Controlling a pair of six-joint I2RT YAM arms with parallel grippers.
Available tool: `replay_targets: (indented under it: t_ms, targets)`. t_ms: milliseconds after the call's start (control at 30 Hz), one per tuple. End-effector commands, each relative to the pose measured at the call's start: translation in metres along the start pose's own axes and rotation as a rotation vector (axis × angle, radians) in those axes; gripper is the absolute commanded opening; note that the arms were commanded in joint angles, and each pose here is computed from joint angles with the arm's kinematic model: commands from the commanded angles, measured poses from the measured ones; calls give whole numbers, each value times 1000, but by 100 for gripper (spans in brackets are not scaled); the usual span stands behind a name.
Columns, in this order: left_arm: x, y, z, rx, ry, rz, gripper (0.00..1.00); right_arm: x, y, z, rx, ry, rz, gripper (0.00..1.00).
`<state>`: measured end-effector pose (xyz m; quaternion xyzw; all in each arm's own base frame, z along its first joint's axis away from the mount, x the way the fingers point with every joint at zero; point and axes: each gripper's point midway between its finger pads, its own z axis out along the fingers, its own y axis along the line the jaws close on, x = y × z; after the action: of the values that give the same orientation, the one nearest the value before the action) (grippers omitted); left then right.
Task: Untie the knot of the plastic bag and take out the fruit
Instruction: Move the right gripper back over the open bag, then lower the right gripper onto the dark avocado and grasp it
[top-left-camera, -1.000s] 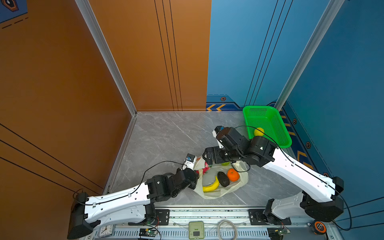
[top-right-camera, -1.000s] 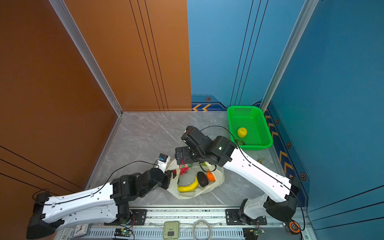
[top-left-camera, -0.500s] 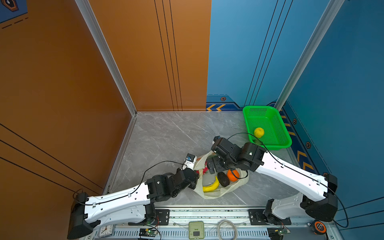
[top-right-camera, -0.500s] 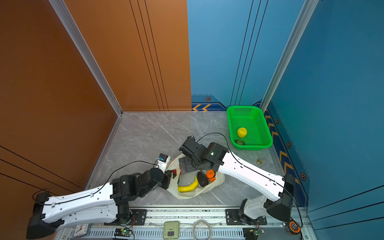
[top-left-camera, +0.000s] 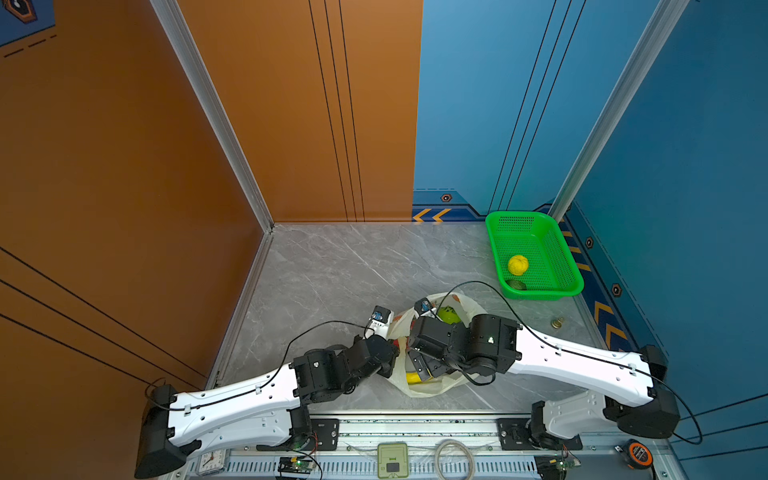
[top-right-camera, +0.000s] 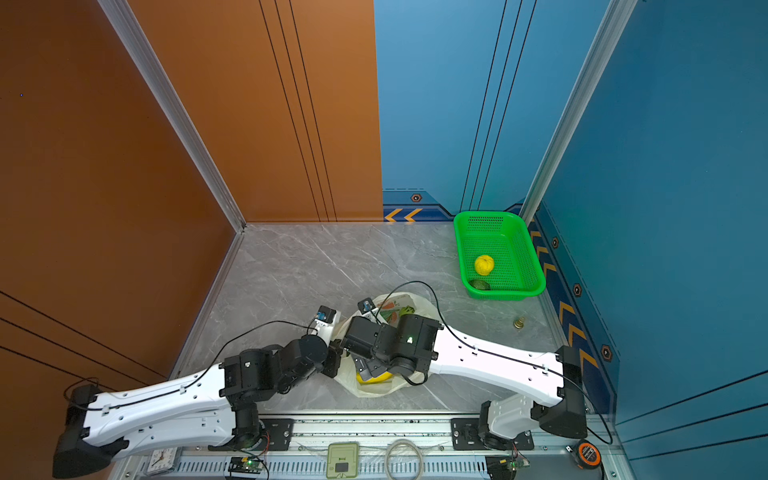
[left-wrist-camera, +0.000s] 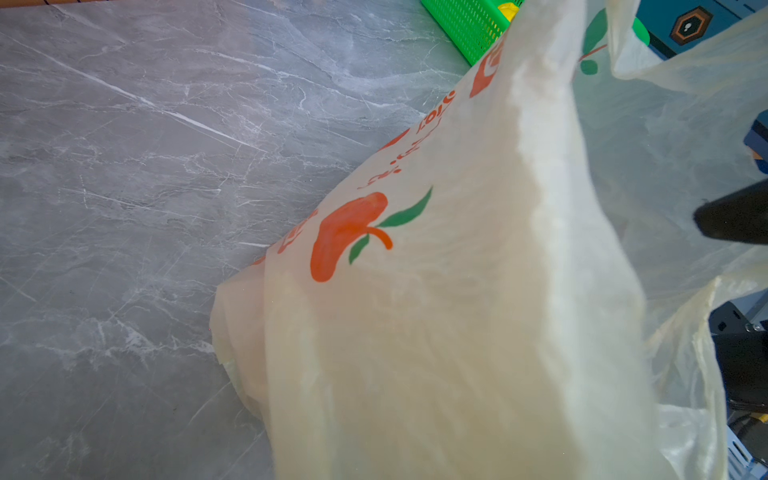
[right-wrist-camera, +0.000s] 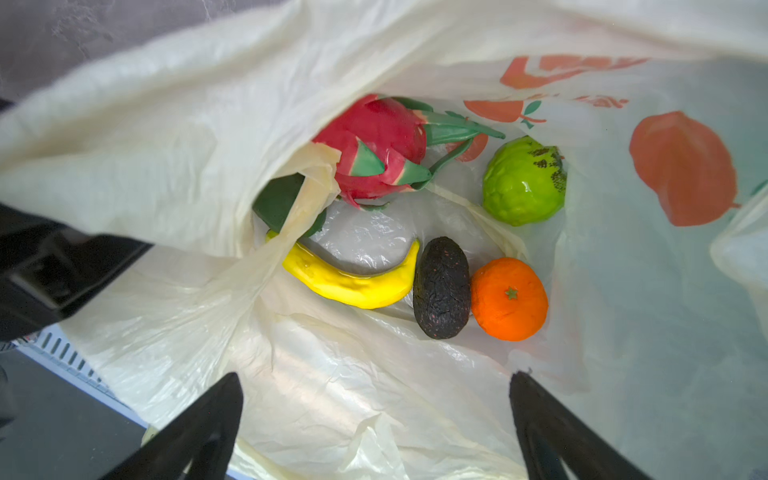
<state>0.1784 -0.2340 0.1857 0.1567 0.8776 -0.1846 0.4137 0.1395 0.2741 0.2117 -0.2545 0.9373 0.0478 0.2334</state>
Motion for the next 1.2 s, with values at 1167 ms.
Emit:
replay_targets:
  t_ms: [1167]
  targets:
    - [5,-24,16,66,16,-11,0,43,-51,144,167,194,489,100]
